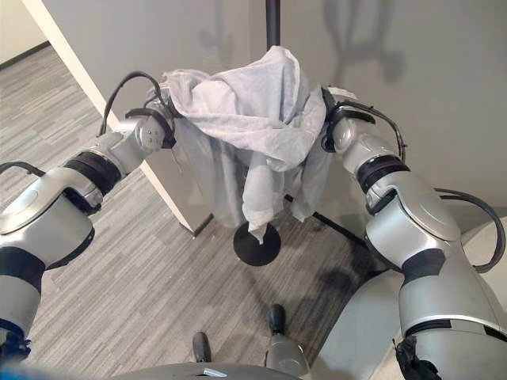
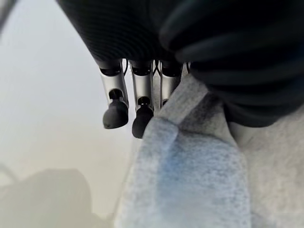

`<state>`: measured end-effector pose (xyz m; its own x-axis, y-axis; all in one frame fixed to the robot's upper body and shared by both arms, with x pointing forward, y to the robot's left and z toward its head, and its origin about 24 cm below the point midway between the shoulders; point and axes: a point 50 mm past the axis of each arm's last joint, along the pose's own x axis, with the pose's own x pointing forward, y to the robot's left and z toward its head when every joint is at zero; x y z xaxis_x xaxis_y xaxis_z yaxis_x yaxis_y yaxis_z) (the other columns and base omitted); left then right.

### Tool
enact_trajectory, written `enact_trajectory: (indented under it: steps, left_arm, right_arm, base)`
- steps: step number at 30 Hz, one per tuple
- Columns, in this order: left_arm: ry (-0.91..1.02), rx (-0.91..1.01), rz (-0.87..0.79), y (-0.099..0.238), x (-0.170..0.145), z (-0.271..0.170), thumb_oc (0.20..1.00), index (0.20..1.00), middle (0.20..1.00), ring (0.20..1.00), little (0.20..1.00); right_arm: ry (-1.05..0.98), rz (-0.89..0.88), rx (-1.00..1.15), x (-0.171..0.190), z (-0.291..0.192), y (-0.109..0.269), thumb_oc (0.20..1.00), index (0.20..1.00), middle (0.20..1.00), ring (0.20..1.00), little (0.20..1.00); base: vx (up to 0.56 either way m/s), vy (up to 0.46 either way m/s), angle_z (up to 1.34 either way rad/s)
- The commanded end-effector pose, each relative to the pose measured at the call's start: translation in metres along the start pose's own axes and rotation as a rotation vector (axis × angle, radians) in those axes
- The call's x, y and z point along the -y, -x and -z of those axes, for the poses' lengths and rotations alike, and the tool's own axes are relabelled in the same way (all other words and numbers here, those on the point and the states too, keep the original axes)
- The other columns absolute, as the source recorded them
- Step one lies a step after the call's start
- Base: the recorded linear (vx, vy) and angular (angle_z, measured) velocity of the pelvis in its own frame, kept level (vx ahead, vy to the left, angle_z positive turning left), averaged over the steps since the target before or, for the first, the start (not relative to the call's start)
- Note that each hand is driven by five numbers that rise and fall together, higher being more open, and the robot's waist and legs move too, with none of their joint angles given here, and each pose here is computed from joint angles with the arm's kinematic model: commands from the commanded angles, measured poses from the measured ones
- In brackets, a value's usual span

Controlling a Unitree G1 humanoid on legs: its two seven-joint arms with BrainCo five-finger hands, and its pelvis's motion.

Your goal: Hang the clothes on the sofa on the clothes rack.

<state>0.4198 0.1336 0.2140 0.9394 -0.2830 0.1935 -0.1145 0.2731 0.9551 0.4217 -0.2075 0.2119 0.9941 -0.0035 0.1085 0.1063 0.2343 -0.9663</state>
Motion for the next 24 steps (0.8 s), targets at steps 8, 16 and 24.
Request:
enact_trajectory:
  steps: [8,16,24]
  left_arm:
    - [-0.074,-0.097,-0.147,-0.0094,-0.0576,0.0131,1.0,1.0,1.0,1.0,1.0]
    - [-0.069,-0.094,-0.157,-0.0096,-0.0593,0.012,1.0,1.0,1.0,1.0,1.0]
    - [-0.066,-0.103,-0.153,-0.0083,-0.0584,0.0155,1.0,1.0,1.0,1.0,1.0]
  right_arm:
    - [-0.051,0.159,-0.11,0.048,0.0188,-0.0028,1.0,1.0,1.0,1.0,1.0]
    - [-0.05,0.15,-0.12,0.0446,0.0215,-0.0021,1.0,1.0,1.0,1.0,1.0]
    - [-0.049,0.152,-0.132,0.0456,0.0266,-0.0007,1.0,1.0,1.0,1.0,1.0]
  base:
    - [0.0,0.0,0.0]
    - [0.0,0.0,0.0]
    - [0.0,0.0,0.0]
